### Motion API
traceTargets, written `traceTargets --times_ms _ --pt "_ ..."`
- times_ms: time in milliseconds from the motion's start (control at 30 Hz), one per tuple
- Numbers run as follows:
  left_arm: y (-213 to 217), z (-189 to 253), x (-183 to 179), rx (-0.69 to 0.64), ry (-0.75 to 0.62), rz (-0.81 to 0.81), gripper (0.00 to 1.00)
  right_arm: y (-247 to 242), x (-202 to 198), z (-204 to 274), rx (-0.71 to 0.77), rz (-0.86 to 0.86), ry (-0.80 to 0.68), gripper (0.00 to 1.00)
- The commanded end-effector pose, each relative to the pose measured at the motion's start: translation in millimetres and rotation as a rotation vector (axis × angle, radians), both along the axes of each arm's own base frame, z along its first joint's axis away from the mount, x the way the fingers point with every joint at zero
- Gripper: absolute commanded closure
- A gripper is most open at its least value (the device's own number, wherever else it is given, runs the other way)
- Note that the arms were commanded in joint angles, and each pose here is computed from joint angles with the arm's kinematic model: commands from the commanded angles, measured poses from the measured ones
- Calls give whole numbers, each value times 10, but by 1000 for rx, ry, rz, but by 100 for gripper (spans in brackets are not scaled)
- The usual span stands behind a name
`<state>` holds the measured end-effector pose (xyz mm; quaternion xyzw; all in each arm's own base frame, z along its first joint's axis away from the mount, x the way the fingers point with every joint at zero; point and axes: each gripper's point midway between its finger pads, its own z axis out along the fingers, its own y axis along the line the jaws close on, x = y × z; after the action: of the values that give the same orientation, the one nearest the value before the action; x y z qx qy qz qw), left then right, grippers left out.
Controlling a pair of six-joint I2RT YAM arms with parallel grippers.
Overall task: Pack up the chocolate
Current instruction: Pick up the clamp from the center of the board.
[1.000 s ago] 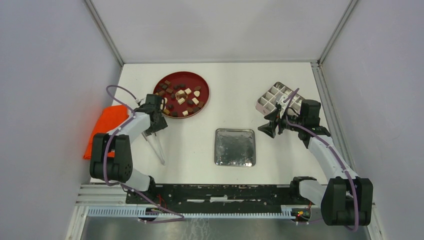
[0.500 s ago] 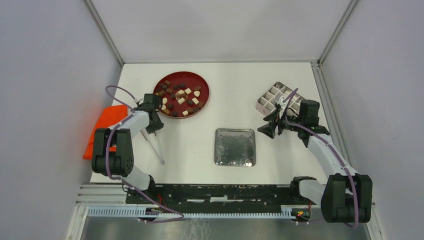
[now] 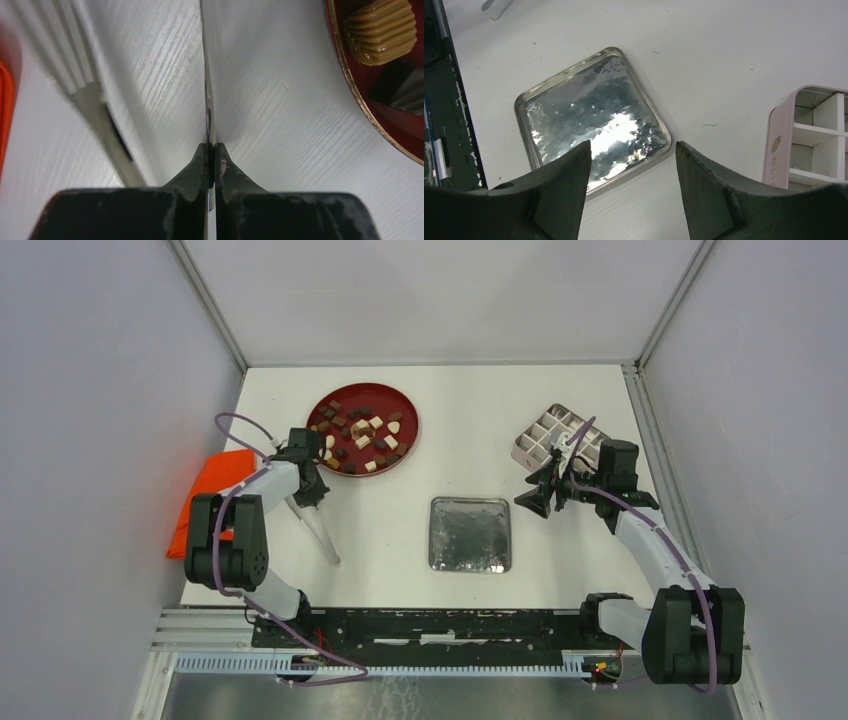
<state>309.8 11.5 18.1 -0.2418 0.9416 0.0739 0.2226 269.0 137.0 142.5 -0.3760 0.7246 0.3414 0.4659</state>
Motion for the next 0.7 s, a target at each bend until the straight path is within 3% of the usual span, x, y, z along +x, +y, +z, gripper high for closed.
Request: traceTargets --times_ms 0,200,667 --pt "-26 288 56 -25 -92 -5 98 19 64 222 17 39 -85 32" --pt "-326 712 -38 -183 -255 -83 98 103 -105 231 65 151 -104 31" --pt "-1031 2118 -357 -533 -727 -358 98 203 -201 459 116 226 -152 28"
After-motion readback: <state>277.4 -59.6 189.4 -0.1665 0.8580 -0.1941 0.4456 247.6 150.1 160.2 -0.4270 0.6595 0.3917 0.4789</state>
